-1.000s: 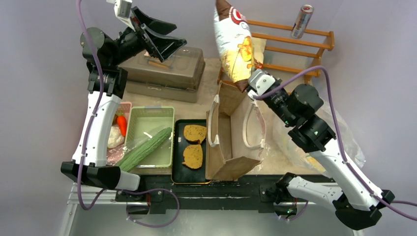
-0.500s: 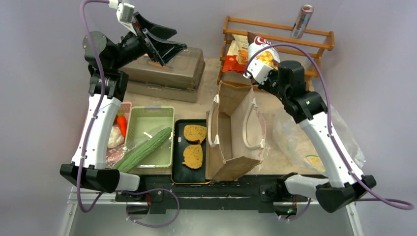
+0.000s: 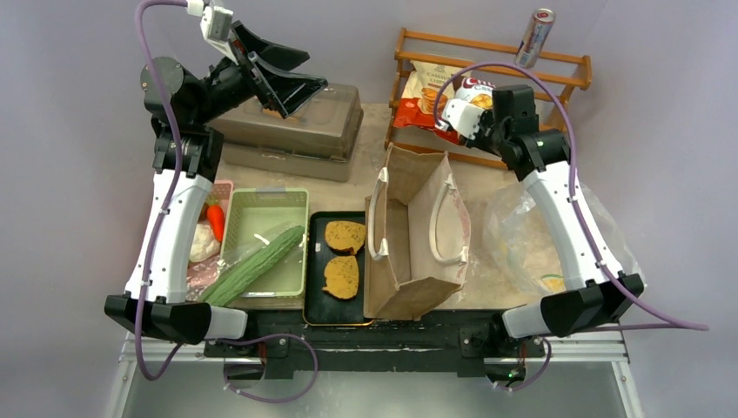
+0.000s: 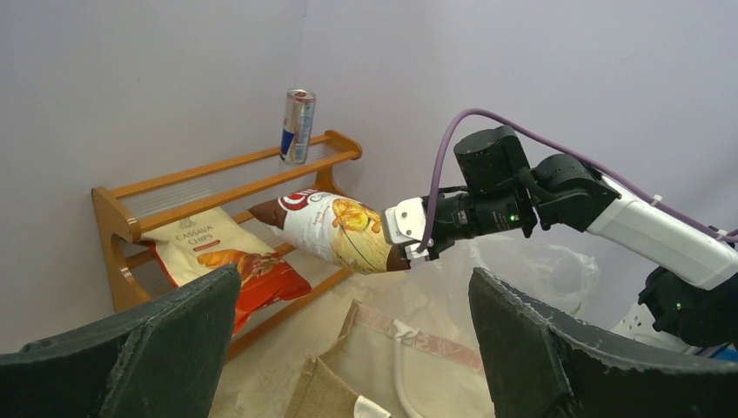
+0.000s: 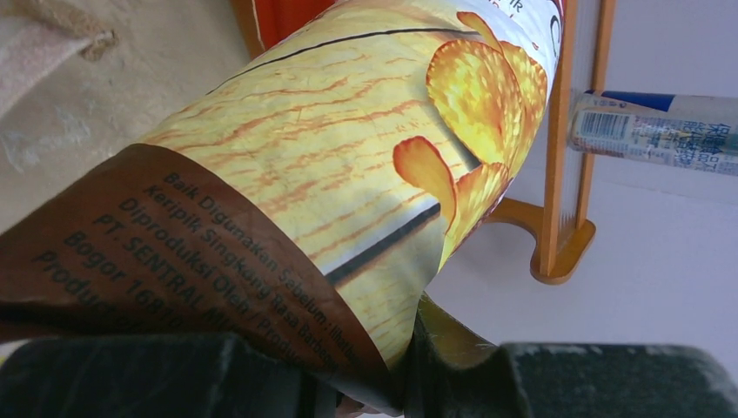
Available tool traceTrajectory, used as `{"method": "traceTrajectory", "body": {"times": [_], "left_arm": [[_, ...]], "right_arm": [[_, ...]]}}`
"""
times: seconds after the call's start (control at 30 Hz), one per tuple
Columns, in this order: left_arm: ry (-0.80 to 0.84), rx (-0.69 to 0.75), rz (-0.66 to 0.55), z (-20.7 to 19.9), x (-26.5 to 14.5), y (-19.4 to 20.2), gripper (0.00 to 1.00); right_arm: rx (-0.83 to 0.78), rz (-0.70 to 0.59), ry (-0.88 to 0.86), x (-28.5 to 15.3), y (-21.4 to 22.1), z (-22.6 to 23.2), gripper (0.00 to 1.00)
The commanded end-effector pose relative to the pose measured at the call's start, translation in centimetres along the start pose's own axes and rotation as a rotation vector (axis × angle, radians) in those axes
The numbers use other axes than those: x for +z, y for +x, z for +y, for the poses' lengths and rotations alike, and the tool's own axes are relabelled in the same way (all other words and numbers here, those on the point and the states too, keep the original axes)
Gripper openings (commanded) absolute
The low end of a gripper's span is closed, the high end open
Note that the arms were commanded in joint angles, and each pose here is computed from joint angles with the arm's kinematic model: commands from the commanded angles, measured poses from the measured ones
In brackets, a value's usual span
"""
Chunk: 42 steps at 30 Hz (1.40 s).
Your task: Untie the knot of the grocery bags and take out the mixed food
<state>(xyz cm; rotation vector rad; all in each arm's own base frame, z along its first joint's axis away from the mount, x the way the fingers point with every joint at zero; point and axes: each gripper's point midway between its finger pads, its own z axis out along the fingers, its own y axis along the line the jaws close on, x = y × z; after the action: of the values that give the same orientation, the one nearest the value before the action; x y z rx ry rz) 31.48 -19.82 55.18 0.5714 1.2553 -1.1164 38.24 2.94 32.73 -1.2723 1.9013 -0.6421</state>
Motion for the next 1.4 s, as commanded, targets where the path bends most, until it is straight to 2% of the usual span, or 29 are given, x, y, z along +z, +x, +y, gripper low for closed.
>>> {"method": "traceTrajectory", "body": {"times": [0.0, 0.37, 0.77, 1.3, 1.37], "left_arm": [[0.02, 0.032, -0.016, -1.1, -0.6, -0.7, 1.0], [0.007, 0.026, -0.017, -1.3, -1.1, -0.3, 1.0], [0.003, 0.023, 0.009, -1.6, -1.4, 0.2, 1.0], [-0.016, 0.009, 0.051, -1.2, -2.0, 1.9, 1.0], [-0.015, 0.006, 0.055, -1.1, -1.9, 2.0, 1.0]], "right_arm": [[-0.059, 0.005, 0.051, -1.0, 0.4, -2.9, 0.0], [-0.067, 0.116, 0.119, 2.9, 3.1, -6.6, 0.0], [-0.125, 0.152, 0.25, 9.0, 3.7, -10.0, 0.0], [-0.197, 0.226, 0.303, 15.1, 5.0, -10.5, 0.0], [-0.191, 0.226, 0.296, 15.6, 4.9, -10.5, 0.05]]}}
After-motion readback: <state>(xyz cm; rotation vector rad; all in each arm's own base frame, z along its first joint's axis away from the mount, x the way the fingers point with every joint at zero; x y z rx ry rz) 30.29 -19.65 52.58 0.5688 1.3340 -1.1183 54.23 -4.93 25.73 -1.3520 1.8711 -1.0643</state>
